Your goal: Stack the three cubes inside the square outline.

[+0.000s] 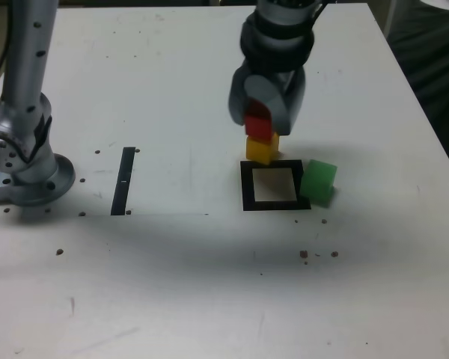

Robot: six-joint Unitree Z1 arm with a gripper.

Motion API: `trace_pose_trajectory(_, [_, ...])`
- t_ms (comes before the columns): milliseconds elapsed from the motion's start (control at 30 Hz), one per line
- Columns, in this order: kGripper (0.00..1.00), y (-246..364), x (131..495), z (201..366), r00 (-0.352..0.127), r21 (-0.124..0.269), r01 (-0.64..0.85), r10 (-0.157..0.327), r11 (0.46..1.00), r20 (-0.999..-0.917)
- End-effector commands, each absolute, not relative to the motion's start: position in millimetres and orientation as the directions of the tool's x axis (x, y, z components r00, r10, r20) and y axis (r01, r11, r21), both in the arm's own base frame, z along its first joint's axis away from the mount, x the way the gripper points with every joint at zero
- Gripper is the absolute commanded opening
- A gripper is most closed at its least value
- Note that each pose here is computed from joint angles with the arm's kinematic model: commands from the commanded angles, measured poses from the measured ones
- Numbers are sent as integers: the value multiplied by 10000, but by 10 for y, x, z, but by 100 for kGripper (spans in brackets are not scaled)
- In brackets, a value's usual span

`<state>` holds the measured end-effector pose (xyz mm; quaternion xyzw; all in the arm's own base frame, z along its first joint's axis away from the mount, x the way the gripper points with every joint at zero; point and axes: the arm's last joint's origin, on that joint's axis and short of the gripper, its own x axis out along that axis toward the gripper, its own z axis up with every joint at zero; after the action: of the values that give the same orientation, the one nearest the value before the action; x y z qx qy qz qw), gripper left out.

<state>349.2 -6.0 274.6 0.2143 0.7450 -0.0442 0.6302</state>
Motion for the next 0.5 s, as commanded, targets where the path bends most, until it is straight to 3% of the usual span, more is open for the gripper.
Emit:
trace_pose_trajectory(0, [36,-104,3432,2772,-1215,2025,3551,2598,9126,-9580])
trace_pose_trajectory(100, [36,-188,3368,2754,-1465,1891,3141,2443,9304,-9586])
trace_pose_trajectory(333, [36,-394,3344,2710,-1679,1213,2425,1648,9625,-9719])
trace_pose_trajectory(467, [36,-471,3355,2666,-1828,841,2182,1253,9723,-9751])
